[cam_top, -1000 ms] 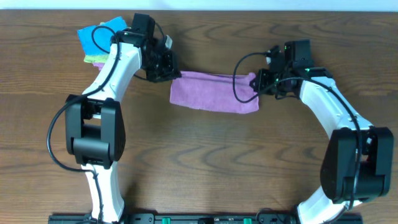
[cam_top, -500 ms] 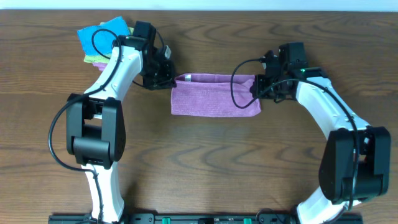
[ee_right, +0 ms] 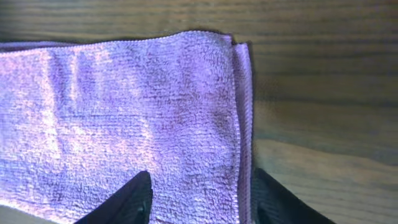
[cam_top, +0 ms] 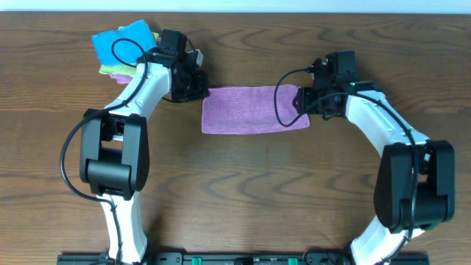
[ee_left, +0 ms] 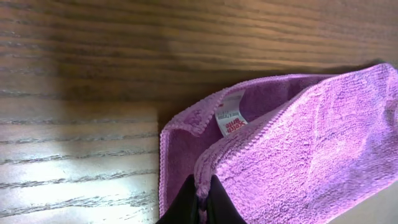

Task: Fold the cloth
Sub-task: 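Fold the top edge down toward the bottom edge with both grippers, then release the folded edge and raise both grippers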

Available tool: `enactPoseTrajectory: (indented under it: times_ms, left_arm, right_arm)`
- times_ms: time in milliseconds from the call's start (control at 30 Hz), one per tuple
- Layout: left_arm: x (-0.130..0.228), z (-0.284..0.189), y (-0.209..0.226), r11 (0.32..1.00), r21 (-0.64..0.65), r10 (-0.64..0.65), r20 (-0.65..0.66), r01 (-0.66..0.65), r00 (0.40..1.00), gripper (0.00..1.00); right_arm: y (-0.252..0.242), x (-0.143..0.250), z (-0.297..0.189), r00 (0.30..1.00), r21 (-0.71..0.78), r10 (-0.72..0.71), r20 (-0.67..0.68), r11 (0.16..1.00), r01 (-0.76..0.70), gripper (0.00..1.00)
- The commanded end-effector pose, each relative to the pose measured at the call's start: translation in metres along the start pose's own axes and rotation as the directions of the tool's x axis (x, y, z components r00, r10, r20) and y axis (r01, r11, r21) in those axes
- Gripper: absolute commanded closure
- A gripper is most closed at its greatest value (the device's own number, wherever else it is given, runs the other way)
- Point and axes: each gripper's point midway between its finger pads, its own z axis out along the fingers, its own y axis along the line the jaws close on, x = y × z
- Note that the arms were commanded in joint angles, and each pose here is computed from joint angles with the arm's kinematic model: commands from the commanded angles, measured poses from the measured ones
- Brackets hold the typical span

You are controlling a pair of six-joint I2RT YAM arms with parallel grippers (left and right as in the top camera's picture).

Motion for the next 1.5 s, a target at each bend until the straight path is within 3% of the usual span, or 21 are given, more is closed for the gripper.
enactPoseTrajectory:
  times_ms: [0,267,300,367,433,500,833,933,1033,1067,1100,1267,1467]
  left_arm:
    - [-0.004,-0.007,0.002,1.000,-0.015,0.002,0.020,-0.002,1.000,0.94]
    - [-0.005,-0.007,0.003,1.000,-0.023,0.005,0.027,-0.004,1.000,0.94]
    - [-0.005,-0.007,0.003,1.000,-0.023,0.005,0.028,-0.005,1.000,0.84]
    - [-0.007,-0.007,0.007,0.999,-0.042,0.003,0.034,-0.001,0.999,0.47]
    - [-0.009,-0.009,0.014,0.998,-0.065,-0.005,0.042,0.008,0.999,0.18]
    - [-0.010,-0.012,0.018,0.997,-0.069,-0.017,0.044,0.020,0.999,0.05]
    - [-0.028,-0.046,0.034,0.993,-0.081,-0.077,0.069,0.082,0.995,0.04]
    - [-0.031,-0.059,0.027,0.994,-0.082,-0.073,0.064,0.078,0.995,0.05]
    - [-0.031,-0.068,0.013,0.995,-0.069,-0.066,0.049,0.069,0.997,0.71]
    - [-0.029,-0.068,0.007,0.997,-0.053,-0.061,0.041,0.064,0.997,0.87]
    - [-0.027,-0.067,0.001,0.998,-0.037,-0.058,0.030,0.059,0.998,0.94]
    - [-0.016,-0.058,-0.018,0.999,-0.039,-0.017,-0.002,0.017,1.000,0.94]
    - [-0.012,-0.044,-0.027,0.982,-0.174,0.072,0.011,-0.069,0.997,0.94]
  right_arm:
    - [-0.004,0.002,0.005,1.000,0.021,-0.007,-0.002,1.000,0.007,0.46]
    - [-0.003,0.002,0.005,0.999,0.015,0.035,-0.004,0.999,-0.035,0.50]
    - [-0.003,0.006,0.005,0.999,0.015,0.042,-0.019,0.999,-0.042,0.50]
    - [-0.004,0.016,0.004,0.997,0.019,0.052,-0.060,0.998,-0.051,0.51]
    - [-0.005,0.026,0.004,0.993,0.028,0.063,-0.099,0.998,-0.061,0.51]
    - [-0.006,0.032,0.003,0.990,0.033,0.070,-0.122,0.997,-0.066,0.51]
    - [0.002,0.022,-0.009,0.992,0.008,0.098,-0.081,0.995,-0.097,0.48]
    - [0.005,0.017,-0.020,0.990,-0.006,0.124,-0.060,0.992,-0.125,0.46]
    - [0.010,0.015,-0.032,0.988,-0.040,0.145,-0.053,0.988,-0.148,0.51]
    - [0.010,0.015,-0.036,0.987,-0.044,0.150,-0.052,0.987,-0.152,0.51]
    - [0.010,0.016,-0.040,0.987,-0.043,0.154,-0.052,0.987,-0.156,0.50]
    - [0.003,0.022,-0.056,0.982,-0.035,0.184,-0.038,0.982,-0.186,0.50]
    - [-0.005,0.055,-0.047,0.959,-0.093,0.279,-0.045,0.955,-0.282,0.43]
